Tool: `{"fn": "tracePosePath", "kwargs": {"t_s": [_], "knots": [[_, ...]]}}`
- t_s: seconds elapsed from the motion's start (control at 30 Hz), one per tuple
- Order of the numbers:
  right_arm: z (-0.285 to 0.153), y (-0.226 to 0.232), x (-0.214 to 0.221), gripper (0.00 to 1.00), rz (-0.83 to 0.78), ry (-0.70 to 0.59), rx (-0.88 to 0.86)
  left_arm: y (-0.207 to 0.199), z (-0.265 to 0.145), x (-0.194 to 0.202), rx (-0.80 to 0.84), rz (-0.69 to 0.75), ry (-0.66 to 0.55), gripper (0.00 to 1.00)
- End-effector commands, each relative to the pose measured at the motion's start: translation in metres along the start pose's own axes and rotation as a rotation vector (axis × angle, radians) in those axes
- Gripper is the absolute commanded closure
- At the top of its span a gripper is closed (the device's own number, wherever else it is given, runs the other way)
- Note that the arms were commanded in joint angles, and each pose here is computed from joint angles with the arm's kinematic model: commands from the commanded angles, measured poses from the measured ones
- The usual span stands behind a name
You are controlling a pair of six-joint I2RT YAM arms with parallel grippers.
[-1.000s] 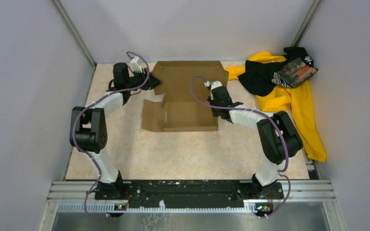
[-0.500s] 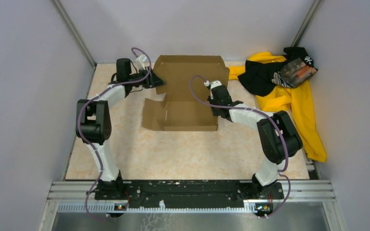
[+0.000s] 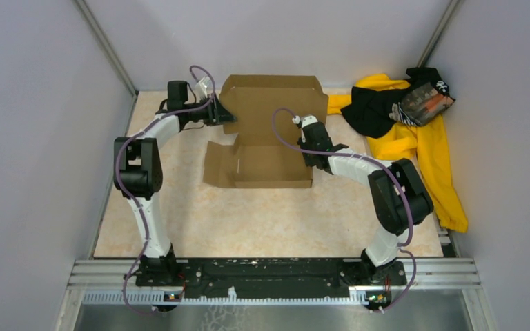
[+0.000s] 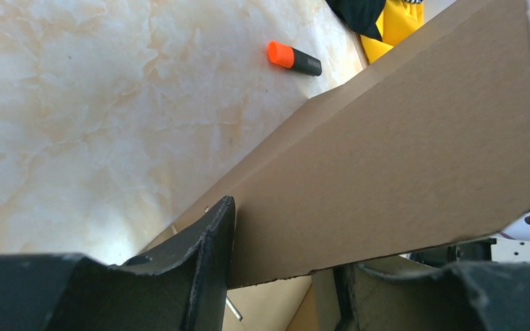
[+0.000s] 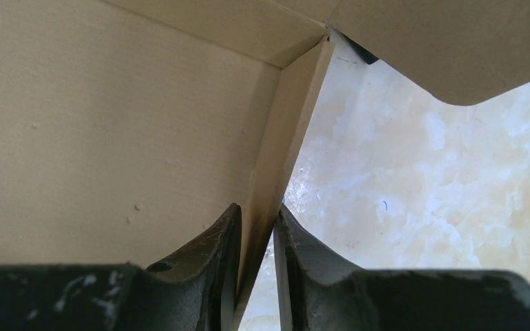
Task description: Fold the paper box
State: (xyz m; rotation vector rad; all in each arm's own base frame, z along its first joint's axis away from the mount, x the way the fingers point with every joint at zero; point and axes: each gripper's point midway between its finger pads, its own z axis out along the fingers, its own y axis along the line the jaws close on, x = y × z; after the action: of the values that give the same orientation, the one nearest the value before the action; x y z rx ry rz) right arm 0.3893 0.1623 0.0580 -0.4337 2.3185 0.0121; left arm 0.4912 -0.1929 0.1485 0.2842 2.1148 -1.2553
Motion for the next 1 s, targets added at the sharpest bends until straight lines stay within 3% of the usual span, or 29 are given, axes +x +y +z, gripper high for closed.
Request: {"fn": "tracePosePath", "kwargs": {"t_s": [0.0,0.57,0.97], "knots": [[0.000,-0.004,-0.027,0.77,0.012,-0.065,0.003,0.006,0.001,0.017,0.040,-0.110,0.076,0.51],[0.000,-0.005,-0.028,0.76,0.013,-0.068,0.005,0.023,0.005,0.035,0.135,-0.333,0.107,0.54],[0.001,-0.006,-0.022,0.77,0.024,-0.072,0.014,0.022,0.002,0.036,0.170,-0.377,0.090,0.57]]}}
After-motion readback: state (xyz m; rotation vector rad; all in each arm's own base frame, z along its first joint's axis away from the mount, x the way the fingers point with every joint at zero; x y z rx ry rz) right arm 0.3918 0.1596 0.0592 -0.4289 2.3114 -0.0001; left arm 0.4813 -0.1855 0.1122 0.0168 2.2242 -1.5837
